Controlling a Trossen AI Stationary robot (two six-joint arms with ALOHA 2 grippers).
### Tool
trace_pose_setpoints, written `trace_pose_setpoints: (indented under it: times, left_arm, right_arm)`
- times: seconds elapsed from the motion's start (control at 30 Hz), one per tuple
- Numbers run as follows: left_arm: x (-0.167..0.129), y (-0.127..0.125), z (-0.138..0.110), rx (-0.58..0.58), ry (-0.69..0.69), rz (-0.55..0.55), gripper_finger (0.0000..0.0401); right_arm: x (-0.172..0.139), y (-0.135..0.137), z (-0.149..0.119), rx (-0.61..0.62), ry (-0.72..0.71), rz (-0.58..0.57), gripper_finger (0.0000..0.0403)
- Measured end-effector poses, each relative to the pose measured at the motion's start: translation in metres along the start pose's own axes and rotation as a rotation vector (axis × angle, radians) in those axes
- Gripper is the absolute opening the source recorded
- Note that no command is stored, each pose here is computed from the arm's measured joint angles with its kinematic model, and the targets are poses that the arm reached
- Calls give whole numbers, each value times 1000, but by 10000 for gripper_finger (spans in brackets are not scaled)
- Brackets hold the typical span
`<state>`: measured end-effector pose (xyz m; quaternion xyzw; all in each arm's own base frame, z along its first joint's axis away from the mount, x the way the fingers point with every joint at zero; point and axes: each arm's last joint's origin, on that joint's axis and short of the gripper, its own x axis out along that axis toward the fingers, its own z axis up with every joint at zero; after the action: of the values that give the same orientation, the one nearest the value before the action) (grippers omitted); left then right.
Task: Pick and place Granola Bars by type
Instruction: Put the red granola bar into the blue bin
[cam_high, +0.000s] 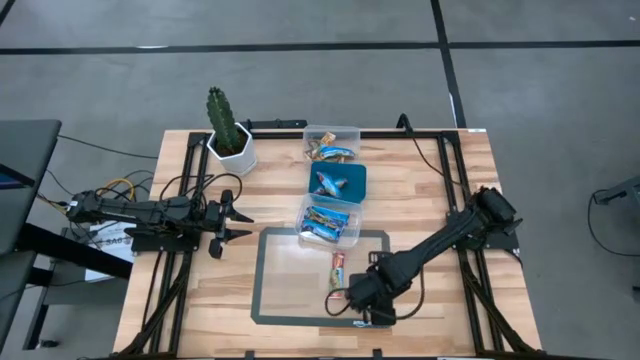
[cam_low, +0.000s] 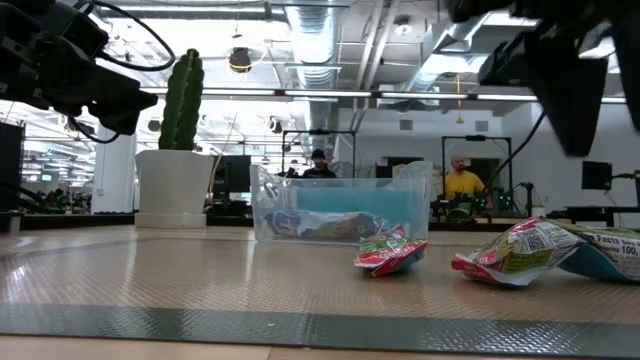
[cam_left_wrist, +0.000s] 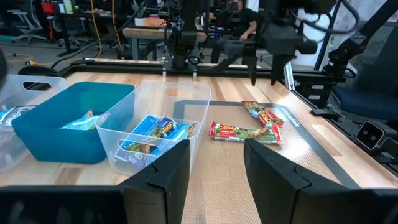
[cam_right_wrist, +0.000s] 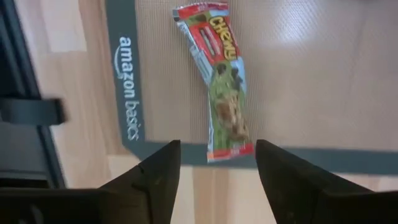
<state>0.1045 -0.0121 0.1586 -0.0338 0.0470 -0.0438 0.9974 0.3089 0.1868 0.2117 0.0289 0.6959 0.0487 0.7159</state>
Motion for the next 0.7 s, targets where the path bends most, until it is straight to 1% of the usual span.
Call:
trace_pose_setpoints:
  times: [0.1, 0.33, 0.5, 0.6, 0.7]
  left_arm:
    - [0, 0, 0, 0, 0, 0, 144]
    - [0, 0, 0, 0, 0, 0, 144]
    - [0, 0, 0, 0, 0, 0, 144]
    - [0, 0, 0, 0, 0, 0, 144]
    - [0, 0, 0, 0, 0, 0, 144]
  right_arm:
    - [13, 4, 5, -27, -1, -10, 203]
    - [32, 9, 14, -38, -45, -39, 205]
    - [45, 13, 15, -51, -35, -45, 205]
    - [48, 13, 16, -68, -58, -33, 205]
    - [52, 11, 14, -67, -51, -38, 203]
